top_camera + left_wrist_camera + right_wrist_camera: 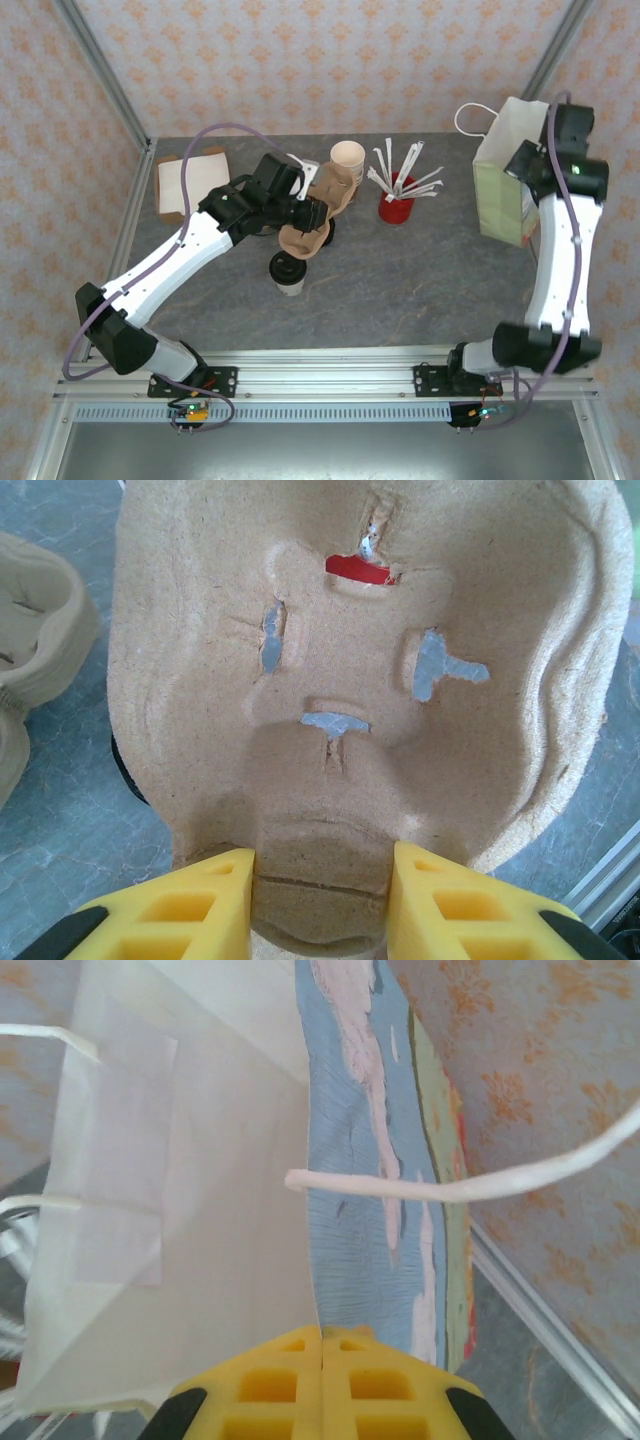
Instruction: Pack the takeout coffee
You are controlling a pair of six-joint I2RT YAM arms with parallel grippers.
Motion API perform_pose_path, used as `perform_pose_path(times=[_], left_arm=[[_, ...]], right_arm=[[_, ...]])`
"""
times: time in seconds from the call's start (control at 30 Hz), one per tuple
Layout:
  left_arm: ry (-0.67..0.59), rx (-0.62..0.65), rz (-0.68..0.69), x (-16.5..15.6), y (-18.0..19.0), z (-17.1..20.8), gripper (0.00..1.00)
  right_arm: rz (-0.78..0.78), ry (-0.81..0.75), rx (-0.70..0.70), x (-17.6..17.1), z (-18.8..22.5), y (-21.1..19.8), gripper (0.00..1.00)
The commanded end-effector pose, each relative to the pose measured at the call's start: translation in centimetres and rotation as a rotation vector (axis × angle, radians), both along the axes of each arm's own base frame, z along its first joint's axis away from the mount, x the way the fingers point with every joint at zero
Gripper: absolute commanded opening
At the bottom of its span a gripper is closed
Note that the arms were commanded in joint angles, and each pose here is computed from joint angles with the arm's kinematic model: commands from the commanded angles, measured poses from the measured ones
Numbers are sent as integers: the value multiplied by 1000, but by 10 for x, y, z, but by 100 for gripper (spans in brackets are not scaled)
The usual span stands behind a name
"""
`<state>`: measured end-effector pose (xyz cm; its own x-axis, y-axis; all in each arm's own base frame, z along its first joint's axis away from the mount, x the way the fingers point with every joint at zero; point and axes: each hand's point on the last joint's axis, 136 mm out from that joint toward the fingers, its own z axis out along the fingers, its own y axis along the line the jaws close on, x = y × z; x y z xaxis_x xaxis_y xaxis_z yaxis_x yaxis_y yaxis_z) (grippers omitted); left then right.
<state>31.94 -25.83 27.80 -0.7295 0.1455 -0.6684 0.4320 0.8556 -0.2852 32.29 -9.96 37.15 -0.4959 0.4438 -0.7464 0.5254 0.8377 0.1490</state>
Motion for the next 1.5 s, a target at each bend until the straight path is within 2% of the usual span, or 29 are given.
perform_pose_path(times=[0.0, 0.27, 0.6, 0.9, 1.1, 1.47], left_arm=[[-78, -25, 34, -2, 9, 29, 34], [-137, 15, 118, -2, 33, 51, 34], [-177, 65, 270, 7, 78, 72, 34], [-190, 64, 385, 11, 119, 82, 34], [-183, 85, 392, 16, 121, 82, 34], [-141, 108, 381, 33, 109, 66, 34]], right_arm=[[21, -171, 91, -27, 32, 24, 0], [205, -400, 239, -110, 100, 84, 0], [504, -528, 514, -141, 135, 156, 0], [623, -485, 651, -146, 112, 184, 0], [683, -413, 670, -140, 90, 195, 0], [840, -116, 641, -126, 22, 240, 0]])
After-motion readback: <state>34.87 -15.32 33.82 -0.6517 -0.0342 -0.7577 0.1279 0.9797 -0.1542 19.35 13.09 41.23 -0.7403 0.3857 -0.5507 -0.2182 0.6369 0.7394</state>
